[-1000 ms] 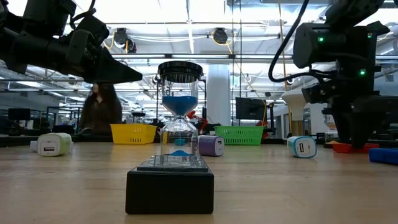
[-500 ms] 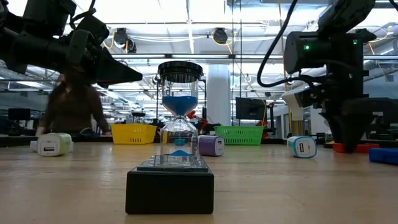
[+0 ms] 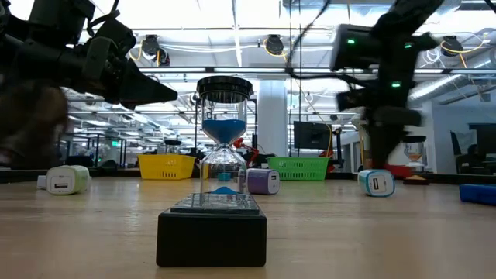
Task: Pick & Place Office items
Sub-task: Put the red digital clock into the green bin
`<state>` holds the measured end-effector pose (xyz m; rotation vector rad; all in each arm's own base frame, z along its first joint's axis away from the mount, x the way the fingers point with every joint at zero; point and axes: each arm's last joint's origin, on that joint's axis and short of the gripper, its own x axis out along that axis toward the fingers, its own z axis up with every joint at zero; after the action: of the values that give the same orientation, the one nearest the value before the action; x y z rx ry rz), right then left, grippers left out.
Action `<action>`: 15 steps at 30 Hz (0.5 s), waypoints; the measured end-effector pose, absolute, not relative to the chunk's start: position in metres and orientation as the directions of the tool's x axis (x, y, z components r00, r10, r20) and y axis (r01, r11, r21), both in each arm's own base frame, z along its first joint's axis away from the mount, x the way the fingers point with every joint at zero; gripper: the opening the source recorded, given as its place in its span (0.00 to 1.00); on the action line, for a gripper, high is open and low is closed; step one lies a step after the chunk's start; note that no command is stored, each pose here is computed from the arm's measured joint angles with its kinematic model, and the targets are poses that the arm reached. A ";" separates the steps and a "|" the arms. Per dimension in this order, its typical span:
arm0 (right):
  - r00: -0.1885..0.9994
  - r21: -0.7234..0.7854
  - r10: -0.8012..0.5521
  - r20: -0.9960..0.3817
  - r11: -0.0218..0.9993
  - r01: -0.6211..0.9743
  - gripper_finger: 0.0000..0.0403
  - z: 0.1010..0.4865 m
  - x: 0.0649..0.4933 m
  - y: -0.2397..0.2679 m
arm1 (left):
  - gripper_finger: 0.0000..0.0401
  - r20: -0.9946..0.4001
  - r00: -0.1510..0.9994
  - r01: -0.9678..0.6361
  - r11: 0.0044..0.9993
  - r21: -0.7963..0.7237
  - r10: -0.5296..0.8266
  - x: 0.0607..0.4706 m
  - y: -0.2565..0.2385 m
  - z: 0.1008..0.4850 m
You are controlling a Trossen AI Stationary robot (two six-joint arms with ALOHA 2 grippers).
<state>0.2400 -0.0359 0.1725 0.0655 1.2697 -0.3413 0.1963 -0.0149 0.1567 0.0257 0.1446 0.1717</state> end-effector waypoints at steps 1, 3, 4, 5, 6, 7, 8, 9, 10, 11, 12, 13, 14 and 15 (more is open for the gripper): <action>0.292 -0.142 -0.224 -0.930 0.951 0.276 0.36 0.174 0.248 -0.039 | 0.06 -0.141 0.975 -0.168 0.985 0.038 0.172 0.196 -0.015 0.157; 0.341 -0.154 -0.236 -0.910 0.956 0.250 0.37 0.176 0.263 -0.047 | 0.06 -0.141 0.975 -0.168 0.985 0.038 0.172 0.196 -0.015 0.157; 0.351 -0.163 -0.241 -0.905 0.957 0.238 0.38 0.176 0.270 -0.052 | 0.06 -0.141 0.975 -0.168 0.985 0.038 0.172 0.196 -0.015 0.157; 0.348 -0.172 -0.245 -0.905 0.959 0.227 0.39 0.175 0.277 -0.056 | 0.06 -0.141 0.975 -0.168 0.985 0.038 0.172 0.196 -0.015 0.157; 0.337 -0.183 -0.249 -0.908 0.959 0.214 0.39 0.173 0.283 -0.061 | 0.06 -0.142 0.975 -0.168 0.985 0.038 0.172 0.196 -0.015 0.157; 0.320 -0.193 -0.251 -0.914 0.960 0.204 0.39 0.169 0.289 -0.066 | 0.06 -0.142 0.975 -0.168 0.985 0.038 0.172 0.196 -0.015 0.157; 0.304 -0.198 -0.252 -0.919 0.960 0.197 0.39 0.166 0.296 -0.071 | 0.06 -0.142 0.975 -0.169 0.985 0.038 0.172 0.196 -0.015 0.157; 0.294 -0.200 -0.251 -0.922 0.961 0.193 0.39 0.162 0.303 -0.076 | 0.06 -0.142 0.975 -0.168 0.985 0.038 0.172 0.196 -0.015 0.157; 0.280 -0.203 -0.250 -0.927 0.962 0.184 0.39 0.157 0.307 -0.079 | 0.06 -0.141 0.975 -0.168 0.985 0.038 0.172 0.196 -0.015 0.157; 0.271 -0.201 -0.243 -0.932 0.964 0.172 0.38 0.153 0.312 -0.082 | 0.06 -0.141 0.975 -0.168 0.985 0.038 0.172 0.196 -0.015 0.157; 0.261 -0.194 -0.230 -0.938 0.969 0.156 0.38 0.149 0.317 -0.084 | 0.06 -0.141 0.975 -0.169 0.985 0.038 0.172 0.196 -0.015 0.157; 0.255 -0.190 -0.222 -0.941 0.971 0.146 0.38 0.145 0.321 -0.086 | 0.06 -0.141 0.975 -0.168 0.985 0.038 0.172 0.196 -0.015 0.157; 0.253 -0.192 -0.223 -0.942 0.971 0.142 0.38 0.144 0.325 -0.087 | 0.06 -0.141 0.975 -0.168 0.985 0.038 0.172 0.196 -0.015 0.157; 0.256 -0.194 -0.224 -0.940 0.971 0.137 0.39 0.142 0.327 -0.088 | 0.06 -0.141 0.975 -0.168 0.985 0.038 0.172 0.196 -0.015 0.157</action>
<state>0.3275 -0.0877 0.1425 -0.0783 1.2893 -0.2458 0.1962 -0.0149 0.1566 0.0259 0.1446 0.1716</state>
